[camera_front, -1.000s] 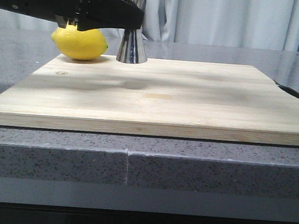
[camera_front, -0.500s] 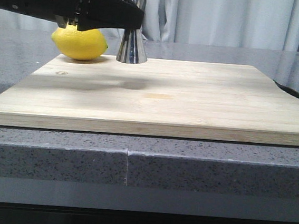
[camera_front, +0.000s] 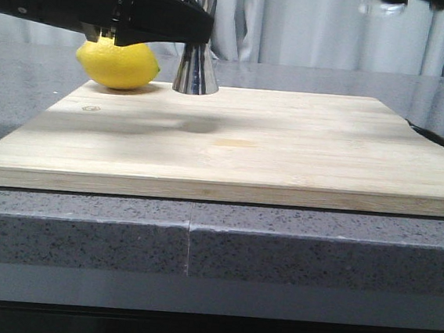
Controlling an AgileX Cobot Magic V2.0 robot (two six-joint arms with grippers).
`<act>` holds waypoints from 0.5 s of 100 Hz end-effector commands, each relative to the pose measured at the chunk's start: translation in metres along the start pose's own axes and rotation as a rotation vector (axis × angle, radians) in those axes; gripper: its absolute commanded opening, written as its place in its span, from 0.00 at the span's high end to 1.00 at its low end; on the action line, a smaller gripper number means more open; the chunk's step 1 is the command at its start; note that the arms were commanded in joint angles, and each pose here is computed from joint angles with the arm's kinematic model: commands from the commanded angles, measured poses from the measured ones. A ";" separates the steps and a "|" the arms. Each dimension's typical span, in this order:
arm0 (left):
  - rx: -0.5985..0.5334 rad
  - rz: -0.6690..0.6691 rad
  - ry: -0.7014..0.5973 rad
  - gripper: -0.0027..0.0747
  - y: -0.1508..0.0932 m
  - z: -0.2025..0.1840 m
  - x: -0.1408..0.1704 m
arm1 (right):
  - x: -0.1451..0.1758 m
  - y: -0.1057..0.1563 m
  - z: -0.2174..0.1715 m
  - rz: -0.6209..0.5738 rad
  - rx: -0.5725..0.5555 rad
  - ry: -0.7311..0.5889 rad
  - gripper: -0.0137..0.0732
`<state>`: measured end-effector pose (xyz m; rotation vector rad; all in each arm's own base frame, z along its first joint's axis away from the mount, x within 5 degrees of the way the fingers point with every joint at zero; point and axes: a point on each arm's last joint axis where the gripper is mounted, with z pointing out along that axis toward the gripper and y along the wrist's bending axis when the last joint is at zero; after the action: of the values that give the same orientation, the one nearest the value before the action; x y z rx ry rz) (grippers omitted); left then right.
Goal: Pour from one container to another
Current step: 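Tilt the beaker upright and move it back with the right gripper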
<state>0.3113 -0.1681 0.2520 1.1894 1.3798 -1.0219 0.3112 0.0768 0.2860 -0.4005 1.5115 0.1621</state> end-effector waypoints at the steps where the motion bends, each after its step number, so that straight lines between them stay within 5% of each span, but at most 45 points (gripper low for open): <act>1: 0.019 0.034 -0.115 0.89 -0.005 -0.002 -0.029 | -0.014 -0.003 0.001 0.009 0.006 -0.148 0.59; 50: 0.017 0.034 -0.112 0.89 -0.005 -0.002 -0.029 | 0.046 0.001 0.032 0.090 0.006 -0.169 0.59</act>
<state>0.3111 -0.1681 0.2518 1.1938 1.3801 -1.0212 0.3414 0.0839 0.2175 -0.3429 1.5315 0.2426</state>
